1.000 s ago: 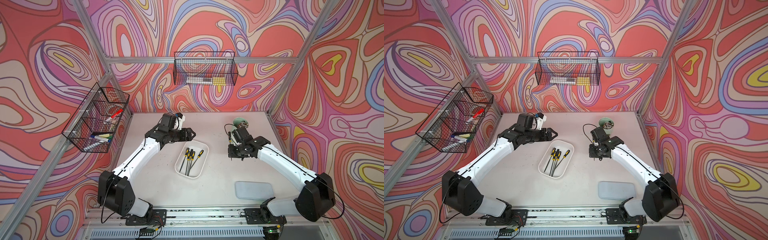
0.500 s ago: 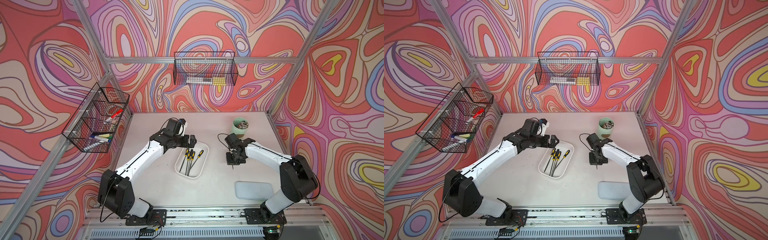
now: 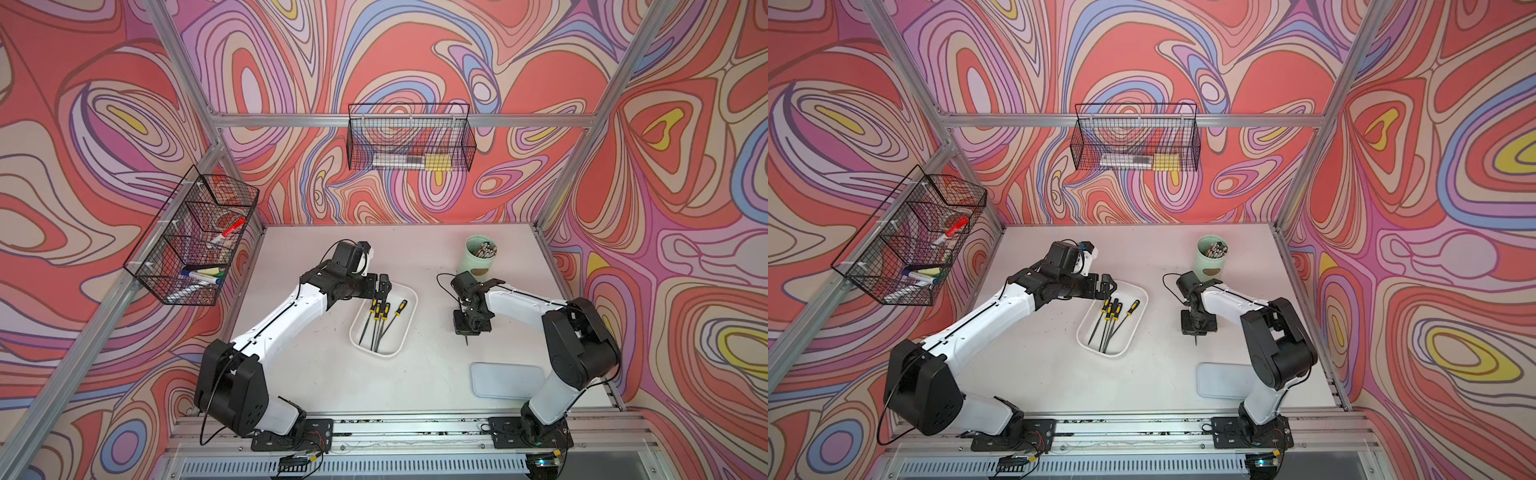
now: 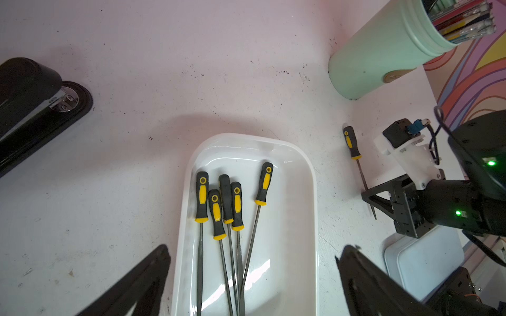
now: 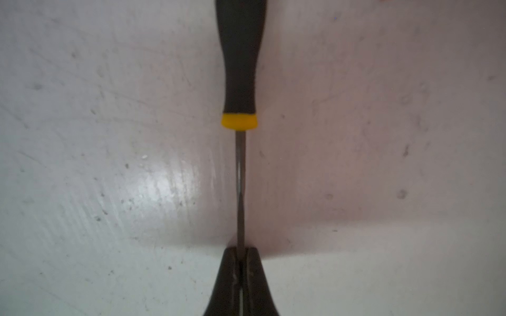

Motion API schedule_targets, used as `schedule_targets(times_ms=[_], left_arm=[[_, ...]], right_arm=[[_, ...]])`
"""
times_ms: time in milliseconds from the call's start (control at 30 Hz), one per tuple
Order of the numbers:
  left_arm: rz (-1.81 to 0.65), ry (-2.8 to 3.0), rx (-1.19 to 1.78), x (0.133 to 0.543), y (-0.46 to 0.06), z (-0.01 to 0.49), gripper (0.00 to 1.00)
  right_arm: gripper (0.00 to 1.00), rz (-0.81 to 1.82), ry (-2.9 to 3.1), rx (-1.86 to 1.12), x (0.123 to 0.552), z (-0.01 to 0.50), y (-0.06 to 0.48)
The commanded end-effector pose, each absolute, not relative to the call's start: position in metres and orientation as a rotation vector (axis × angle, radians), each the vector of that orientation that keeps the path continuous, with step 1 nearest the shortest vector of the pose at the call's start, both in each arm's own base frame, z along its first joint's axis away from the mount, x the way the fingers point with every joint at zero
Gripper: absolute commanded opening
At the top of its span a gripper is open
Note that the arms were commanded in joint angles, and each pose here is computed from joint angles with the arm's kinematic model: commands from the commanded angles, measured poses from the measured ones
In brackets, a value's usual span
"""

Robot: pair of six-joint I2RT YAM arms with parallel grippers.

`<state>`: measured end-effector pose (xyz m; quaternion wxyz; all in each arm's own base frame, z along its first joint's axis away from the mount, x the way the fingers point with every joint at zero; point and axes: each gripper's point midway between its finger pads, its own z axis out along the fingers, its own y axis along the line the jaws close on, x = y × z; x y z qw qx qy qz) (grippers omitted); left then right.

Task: Take the file tool out of the storage box
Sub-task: Place the file tool at the center of the board.

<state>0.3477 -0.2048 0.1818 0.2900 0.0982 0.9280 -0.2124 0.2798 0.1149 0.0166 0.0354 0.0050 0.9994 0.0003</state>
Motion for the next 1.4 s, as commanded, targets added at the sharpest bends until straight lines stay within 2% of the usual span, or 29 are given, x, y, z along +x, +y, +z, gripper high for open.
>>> schedule_targets(times_ms=[0, 133, 333, 567, 767, 1000, 1067, 1100, 1167, 1367], left_arm=[[-0.535, 2.471, 0.264, 0.35, -0.202, 0.18, 0.99], [-0.502, 2.507, 0.251, 0.352, -0.201, 0.169, 0.99], [-0.442, 2.543, 0.253, 0.357, -0.196, 0.154, 0.98], [-0.449, 2.563, 0.255, 0.359, -0.2, 0.147, 0.94], [-0.413, 2.579, 0.328, 0.356, -0.211, 0.137, 0.9], [-0.277, 2.66, 0.384, 0.36, -0.218, 0.109, 0.77], [-0.247, 2.674, 0.403, 0.362, -0.222, 0.105, 0.71], [-0.241, 2.678, 0.413, 0.363, -0.225, 0.103, 0.69], [-0.24, 2.679, 0.444, 0.365, -0.234, 0.1, 0.64], [-0.259, 2.685, 0.514, 0.37, -0.26, 0.089, 0.52]], right_arm=[[0.0, -0.016, 3.081, 0.013, 0.282, 0.011, 0.113], [0.01, -0.03, 3.089, 0.011, 0.28, 0.008, 0.111], [0.1, -0.045, 3.085, 0.004, 0.277, 0.01, 0.108], [0.15, -0.042, 3.057, -0.011, 0.28, 0.02, 0.107], [0.19, -0.044, 2.96, -0.036, 0.296, 0.055, 0.107], [0.45, 0.177, 2.769, -0.132, 0.314, 0.125, 0.131], [0.57, 0.272, 2.72, -0.161, 0.315, 0.142, 0.142], [0.67, 0.314, 2.693, -0.176, 0.315, 0.149, 0.146], [0.96, 0.394, 2.659, -0.208, 0.313, 0.159, 0.155], [0.98, 0.466, 2.625, -0.23, 0.306, 0.166, 0.161]])
